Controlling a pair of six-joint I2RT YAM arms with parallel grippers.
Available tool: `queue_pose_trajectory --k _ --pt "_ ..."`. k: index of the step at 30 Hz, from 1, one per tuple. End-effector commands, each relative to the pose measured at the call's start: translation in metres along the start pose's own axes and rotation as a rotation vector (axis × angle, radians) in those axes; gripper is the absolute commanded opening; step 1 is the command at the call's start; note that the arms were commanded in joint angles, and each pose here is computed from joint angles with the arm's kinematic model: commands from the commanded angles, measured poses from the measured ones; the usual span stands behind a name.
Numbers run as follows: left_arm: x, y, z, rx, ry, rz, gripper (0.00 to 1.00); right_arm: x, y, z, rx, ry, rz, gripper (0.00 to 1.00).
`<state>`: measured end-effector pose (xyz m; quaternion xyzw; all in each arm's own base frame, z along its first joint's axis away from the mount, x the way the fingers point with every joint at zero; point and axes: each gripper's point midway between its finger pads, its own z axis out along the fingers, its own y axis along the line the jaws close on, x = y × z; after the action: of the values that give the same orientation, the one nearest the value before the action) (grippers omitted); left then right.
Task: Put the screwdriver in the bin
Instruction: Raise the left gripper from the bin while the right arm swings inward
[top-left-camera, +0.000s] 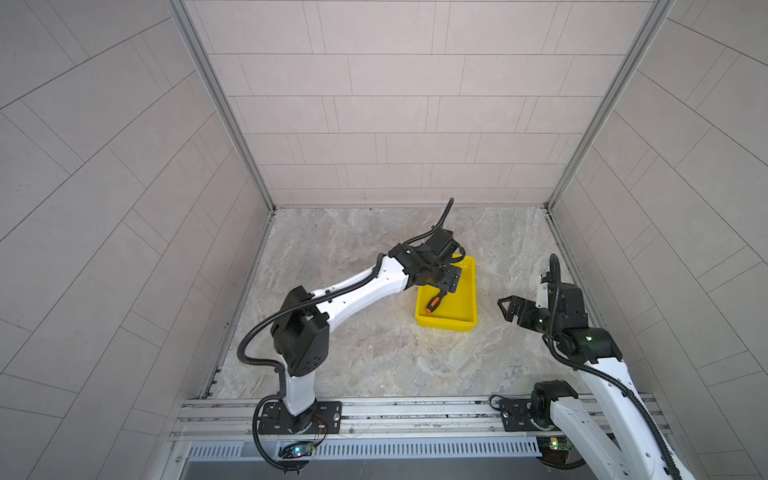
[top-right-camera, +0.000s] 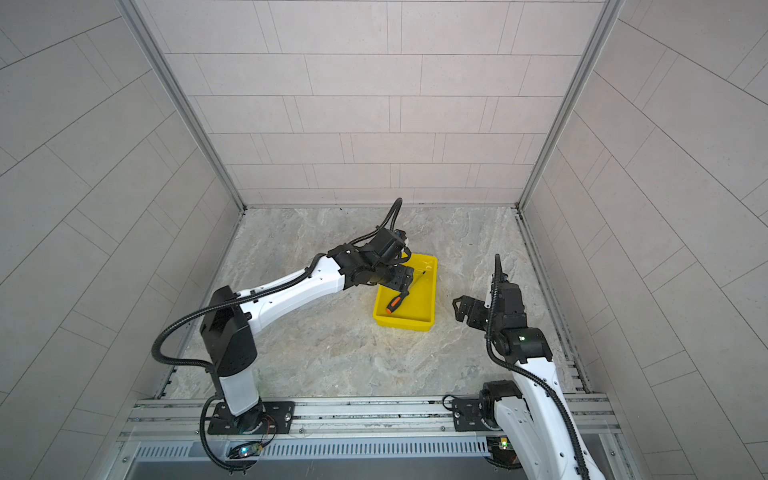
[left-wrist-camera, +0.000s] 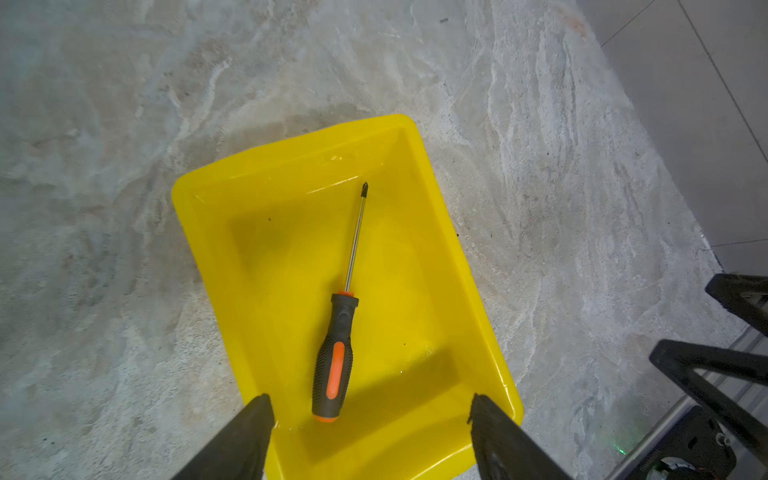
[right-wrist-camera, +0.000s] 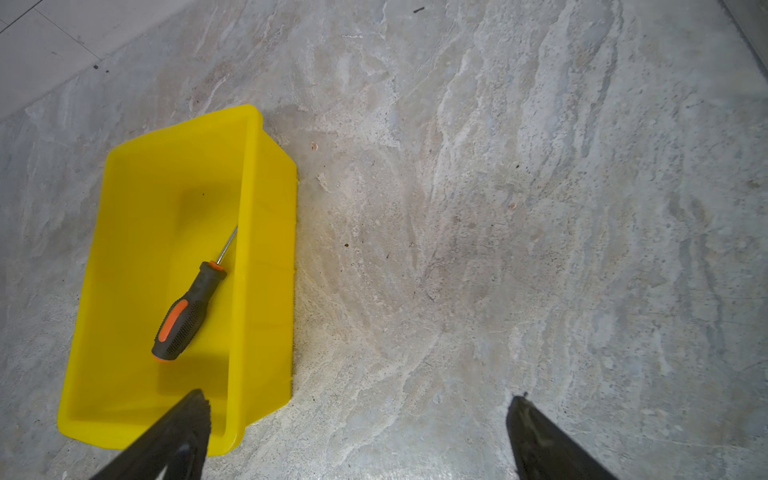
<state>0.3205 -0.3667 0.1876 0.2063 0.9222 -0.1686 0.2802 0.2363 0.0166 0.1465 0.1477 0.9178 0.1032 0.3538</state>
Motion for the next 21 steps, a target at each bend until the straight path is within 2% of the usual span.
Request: queue_pose_trajectory --k 1,6,12,16,18,21 --pt "-0.005 0.029 -0.016 -0.102 -0.05 -0.009 0.82 -0.022 0.009 -0.002 -0.014 -0.023 -0.033 0.98" --pt "-0.007 0.073 -0.035 -0.189 -0.096 -0.07 0.84 -0.03 0.009 0.02 0.031 0.076 -0.09 0.98" --pt "0.021 0.14 -0.035 -0.313 -0.071 -0.202 0.87 -0.047 0.0 0.054 0.142 0.202 -0.124 0.99" --pt "0.047 0.17 -0.012 -0.343 0.032 -0.274 0.87 -0.056 0.0 0.081 0.167 0.264 -0.129 0.99" --pt "0.057 0.175 -0.002 -0.353 0.102 -0.269 0.87 -0.059 -0.001 0.096 0.179 0.271 -0.124 0.98" --pt "0.063 0.175 0.015 -0.347 0.146 -0.268 0.87 -0.055 -0.002 0.113 0.207 0.309 -0.143 0.98"
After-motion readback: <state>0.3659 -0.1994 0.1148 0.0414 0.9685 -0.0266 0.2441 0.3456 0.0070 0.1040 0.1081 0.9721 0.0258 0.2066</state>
